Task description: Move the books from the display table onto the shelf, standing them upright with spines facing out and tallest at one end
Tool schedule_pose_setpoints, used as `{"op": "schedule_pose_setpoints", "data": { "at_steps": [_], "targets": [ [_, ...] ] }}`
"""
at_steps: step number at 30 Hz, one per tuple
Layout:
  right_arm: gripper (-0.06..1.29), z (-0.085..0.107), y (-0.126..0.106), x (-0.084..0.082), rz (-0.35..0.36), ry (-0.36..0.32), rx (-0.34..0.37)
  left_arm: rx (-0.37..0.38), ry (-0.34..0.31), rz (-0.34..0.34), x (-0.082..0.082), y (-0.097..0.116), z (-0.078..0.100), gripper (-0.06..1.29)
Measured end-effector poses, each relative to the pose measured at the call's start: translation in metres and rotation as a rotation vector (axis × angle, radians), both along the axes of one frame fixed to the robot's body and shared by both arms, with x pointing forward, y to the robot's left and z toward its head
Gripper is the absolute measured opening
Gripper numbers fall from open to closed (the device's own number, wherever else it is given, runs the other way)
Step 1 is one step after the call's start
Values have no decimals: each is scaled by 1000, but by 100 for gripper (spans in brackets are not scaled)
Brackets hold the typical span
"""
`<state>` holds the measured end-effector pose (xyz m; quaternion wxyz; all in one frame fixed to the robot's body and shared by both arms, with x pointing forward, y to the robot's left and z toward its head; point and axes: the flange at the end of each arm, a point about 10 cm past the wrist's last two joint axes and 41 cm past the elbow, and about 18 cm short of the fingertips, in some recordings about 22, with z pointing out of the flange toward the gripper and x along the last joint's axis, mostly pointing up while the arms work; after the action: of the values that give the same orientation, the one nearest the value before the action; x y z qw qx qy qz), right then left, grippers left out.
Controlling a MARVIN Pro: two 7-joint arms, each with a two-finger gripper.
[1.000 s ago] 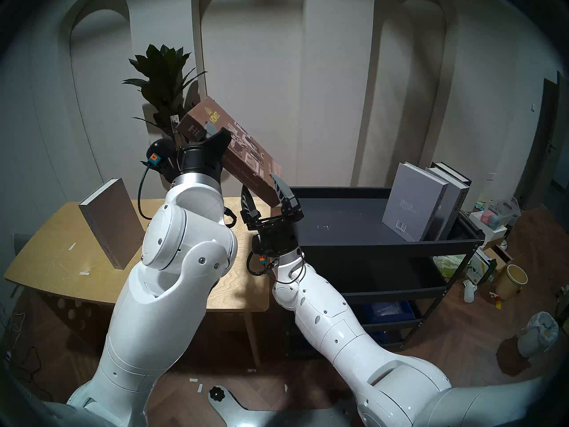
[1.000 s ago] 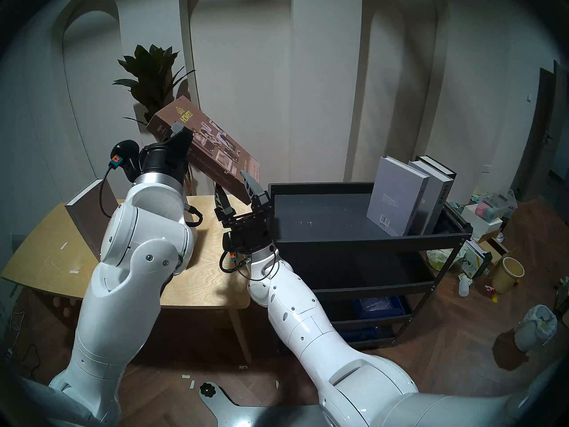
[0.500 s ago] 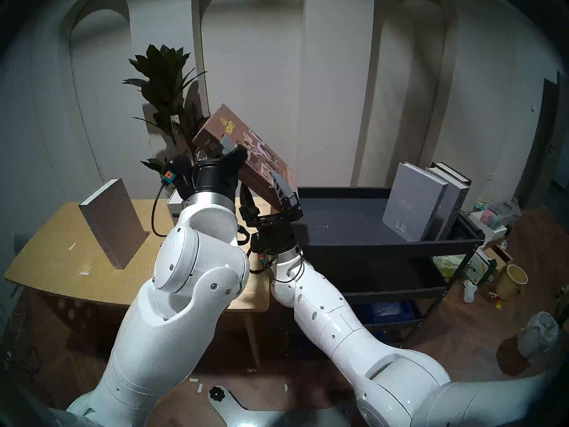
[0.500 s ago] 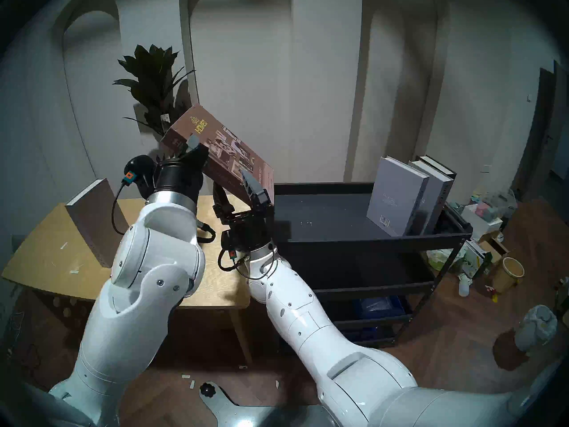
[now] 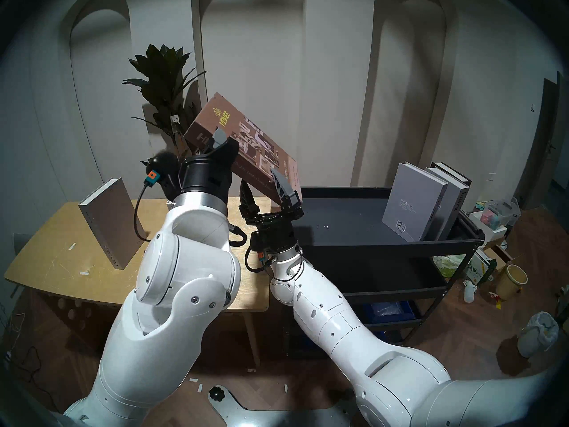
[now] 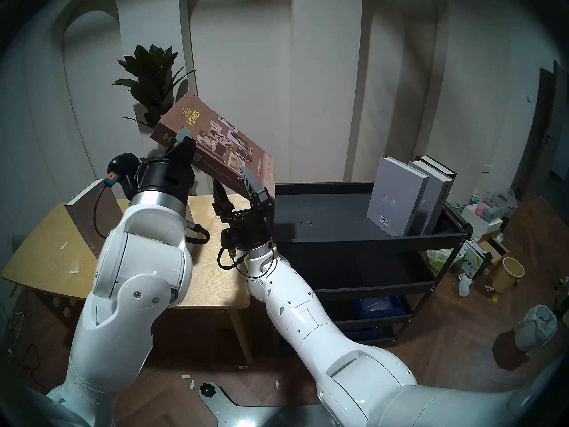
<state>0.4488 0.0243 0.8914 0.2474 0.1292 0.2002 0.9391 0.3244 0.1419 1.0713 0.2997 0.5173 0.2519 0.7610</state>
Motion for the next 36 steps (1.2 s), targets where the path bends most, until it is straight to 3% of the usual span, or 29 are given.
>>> {"op": "schedule_pose_setpoints", "data": {
  "at_steps": [8, 15, 16, 17, 18, 23, 24, 25, 27, 36],
  "targets": [
    [120, 1, -1, 1, -3, 0, 15, 8, 2, -25, -8, -5, -3, 34],
    [117, 3, -3, 2, 61, 46, 28, 13, -13, -28, -10, -7, -4, 34],
    [81, 4, -4, 3, 68, 52, 30, 12, -16, -30, -10, -7, -4, 34],
    [34, 4, -5, 3, 74, 60, 33, 11, -19, -33, -10, -8, -5, 34],
    [39, 4, -5, 3, 77, 63, 34, 10, -21, -34, -10, -8, -5, 34],
    [39, 5, -10, 3, 87, 78, 45, -2, -44, -70, -11, -11, -7, 34],
    [39, 5, -10, 3, 86, 79, 46, -4, -49, -77, -11, -12, -8, 46],
    [39, 5, -11, 4, 86, 82, 45, -5, -66, -95, -12, -13, -6, 80],
    [39, 4, -13, 5, 84, 86, 42, -3, -95, -115, -14, -15, -2, 120],
    [38, 5, -20, 11, 75, 82, 27, 7, -219, -123, -13, -2, 29, 124]
  ]
}}
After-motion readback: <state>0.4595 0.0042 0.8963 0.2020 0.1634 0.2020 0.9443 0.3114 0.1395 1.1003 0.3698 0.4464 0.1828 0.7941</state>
